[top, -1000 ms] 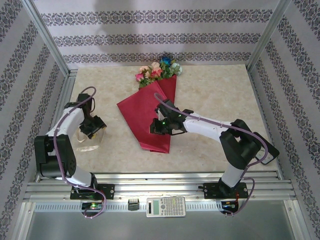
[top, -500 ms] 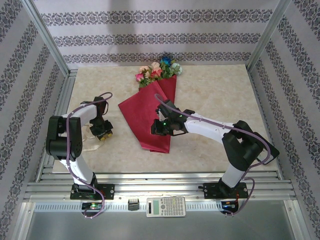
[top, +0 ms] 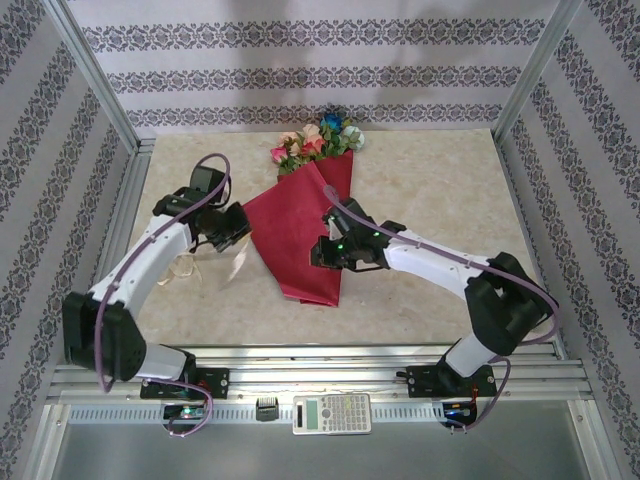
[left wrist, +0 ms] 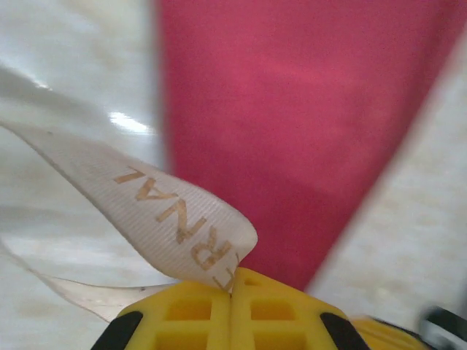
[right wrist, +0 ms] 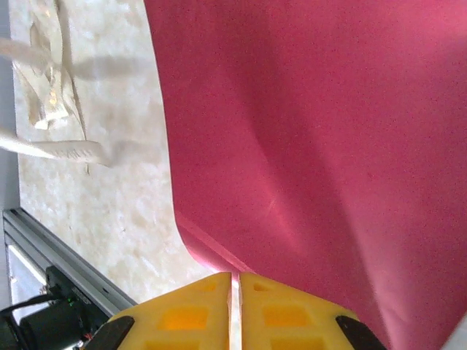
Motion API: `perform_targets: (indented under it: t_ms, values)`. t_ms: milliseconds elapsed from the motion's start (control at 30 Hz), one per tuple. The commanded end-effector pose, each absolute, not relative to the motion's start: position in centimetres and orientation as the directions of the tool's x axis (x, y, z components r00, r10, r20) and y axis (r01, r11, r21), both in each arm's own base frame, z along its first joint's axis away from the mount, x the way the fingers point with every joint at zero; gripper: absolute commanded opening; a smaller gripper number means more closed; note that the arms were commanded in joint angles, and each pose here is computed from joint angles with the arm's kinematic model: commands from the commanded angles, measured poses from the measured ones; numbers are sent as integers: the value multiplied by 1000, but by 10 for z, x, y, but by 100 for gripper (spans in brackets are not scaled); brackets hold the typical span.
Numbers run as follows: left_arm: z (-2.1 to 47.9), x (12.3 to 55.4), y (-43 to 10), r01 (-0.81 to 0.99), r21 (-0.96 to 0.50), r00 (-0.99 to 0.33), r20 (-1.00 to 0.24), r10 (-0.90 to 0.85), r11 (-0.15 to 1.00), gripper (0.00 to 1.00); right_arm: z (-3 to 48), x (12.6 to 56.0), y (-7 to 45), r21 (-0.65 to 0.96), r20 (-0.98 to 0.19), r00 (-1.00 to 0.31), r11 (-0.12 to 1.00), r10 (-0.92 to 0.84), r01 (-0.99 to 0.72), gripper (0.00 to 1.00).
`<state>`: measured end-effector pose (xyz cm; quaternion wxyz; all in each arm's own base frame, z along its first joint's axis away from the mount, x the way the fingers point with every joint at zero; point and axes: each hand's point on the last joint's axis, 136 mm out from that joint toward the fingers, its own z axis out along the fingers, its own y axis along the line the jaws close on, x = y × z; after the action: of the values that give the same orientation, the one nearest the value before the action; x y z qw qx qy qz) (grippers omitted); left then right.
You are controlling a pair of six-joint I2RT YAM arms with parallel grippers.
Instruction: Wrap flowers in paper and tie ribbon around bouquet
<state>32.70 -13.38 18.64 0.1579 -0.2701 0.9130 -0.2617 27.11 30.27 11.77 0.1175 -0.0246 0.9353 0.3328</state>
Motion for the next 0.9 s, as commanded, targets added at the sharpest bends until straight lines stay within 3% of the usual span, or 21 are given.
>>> perform_targets:
  t_ms: [0,167,467,567,633,700,767,867]
  values:
    - [243,346,-182,-381,-755,-761,-70,-644,533,0,133,281,281,627,-287,-954,770,90,-116,13]
    - [301,374,-264,-238,-915,-789,-13,-614,325,0,155,292,233,610,-349,-911,791,219,-43,16]
    - [301,394,-456,-104,-987,-910,44,-413,125,0,141,257,95,456,-350,-763,810,543,368,3]
    - [284,396,-502,-106,-992,-941,78,-330,67,12,136,238,70,402,-345,-740,803,577,439,3]
    - [264,397,-518,-149,-987,-951,125,-283,65,32,134,230,66,402,-336,-737,797,586,450,9]
    - [265,396,-523,-153,-986,-958,133,-255,59,45,133,226,69,414,-316,-747,794,584,445,17]
    - [275,393,-518,-128,-988,-963,102,-248,88,53,134,225,78,432,-304,-756,791,579,433,25]
    - [290,387,-498,-107,-988,-963,75,-258,112,57,136,231,101,464,-289,-773,789,565,403,33]
